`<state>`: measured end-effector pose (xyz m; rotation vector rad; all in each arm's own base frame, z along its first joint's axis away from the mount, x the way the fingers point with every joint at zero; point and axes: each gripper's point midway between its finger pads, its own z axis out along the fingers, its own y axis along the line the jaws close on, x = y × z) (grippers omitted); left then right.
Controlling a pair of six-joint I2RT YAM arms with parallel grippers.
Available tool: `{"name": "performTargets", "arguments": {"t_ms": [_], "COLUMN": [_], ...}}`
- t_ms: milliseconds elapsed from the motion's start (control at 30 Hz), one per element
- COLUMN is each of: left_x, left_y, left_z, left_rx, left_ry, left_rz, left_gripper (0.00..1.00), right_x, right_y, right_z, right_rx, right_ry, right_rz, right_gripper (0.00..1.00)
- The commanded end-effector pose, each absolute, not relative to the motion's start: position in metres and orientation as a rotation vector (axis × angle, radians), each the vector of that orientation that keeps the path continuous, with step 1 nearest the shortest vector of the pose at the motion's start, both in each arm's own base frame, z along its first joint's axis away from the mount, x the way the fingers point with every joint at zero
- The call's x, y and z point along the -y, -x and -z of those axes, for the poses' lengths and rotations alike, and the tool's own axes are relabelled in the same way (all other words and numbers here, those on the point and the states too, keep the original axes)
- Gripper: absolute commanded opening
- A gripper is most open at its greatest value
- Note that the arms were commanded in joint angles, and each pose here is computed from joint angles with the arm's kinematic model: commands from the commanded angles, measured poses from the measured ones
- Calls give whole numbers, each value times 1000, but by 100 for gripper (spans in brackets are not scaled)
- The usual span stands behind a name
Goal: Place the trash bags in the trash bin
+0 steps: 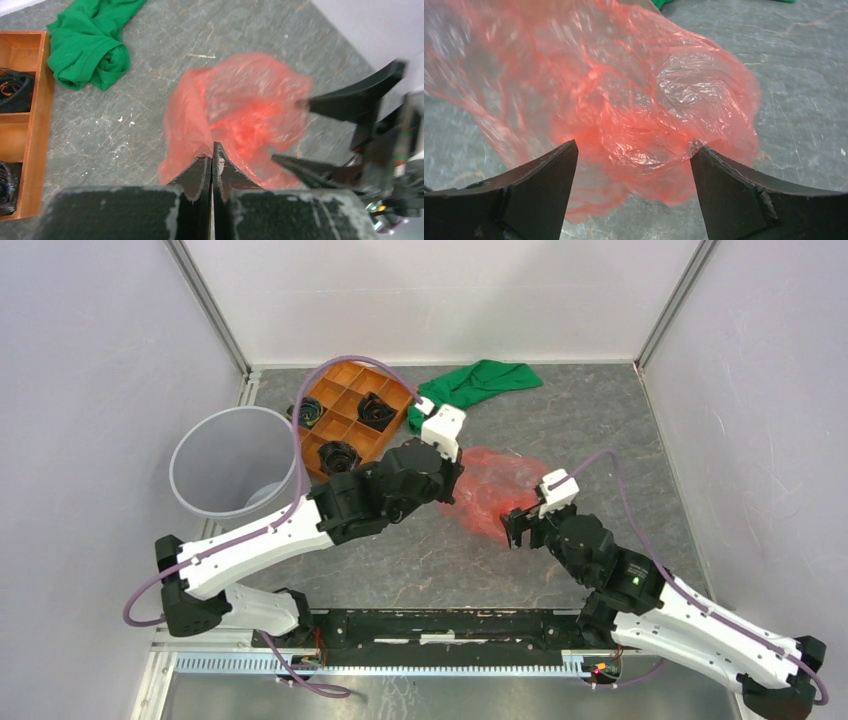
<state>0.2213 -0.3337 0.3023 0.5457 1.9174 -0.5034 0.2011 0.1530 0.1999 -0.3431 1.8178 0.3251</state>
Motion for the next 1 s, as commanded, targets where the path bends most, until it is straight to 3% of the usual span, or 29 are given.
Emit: {"name": "performTargets", "arguments": {"t_ms": [0,133,233,433,567,767,967], "left_x": [328,307,299,307,311,307,305], "left_y": [-226,-234,-235,-233,-235,-238,-241], "left_z": [-347,-350,-354,-360,-362,-360,-359], "left_rx": [-1854,-1842,-1827,-1819,-1826,-1840,-1842], "left_ry": [-293,-216,-189,-199,-191,-160,-134], "left_rz": [638,552,557,606,609,576,563], "left_gripper": [2,2,2,2,2,2,2], "right_x": [-175,-125,-114,-219,-284,-289,-311], "right_y": [-195,-203,-200,-173,-148,-181,-174], "right_z": [-236,-271,-288,-308,-295,-272,-267], "right_rx": [-1738,-1769,-1745,-1581,-1544,-1715,-1725], "right_ry": [577,434,423,760,870,576,476], "right_rz": [-359,-145,-128,-598,-947,-903,-994], "right_gripper": [90,98,98,98,93,92,86]}}
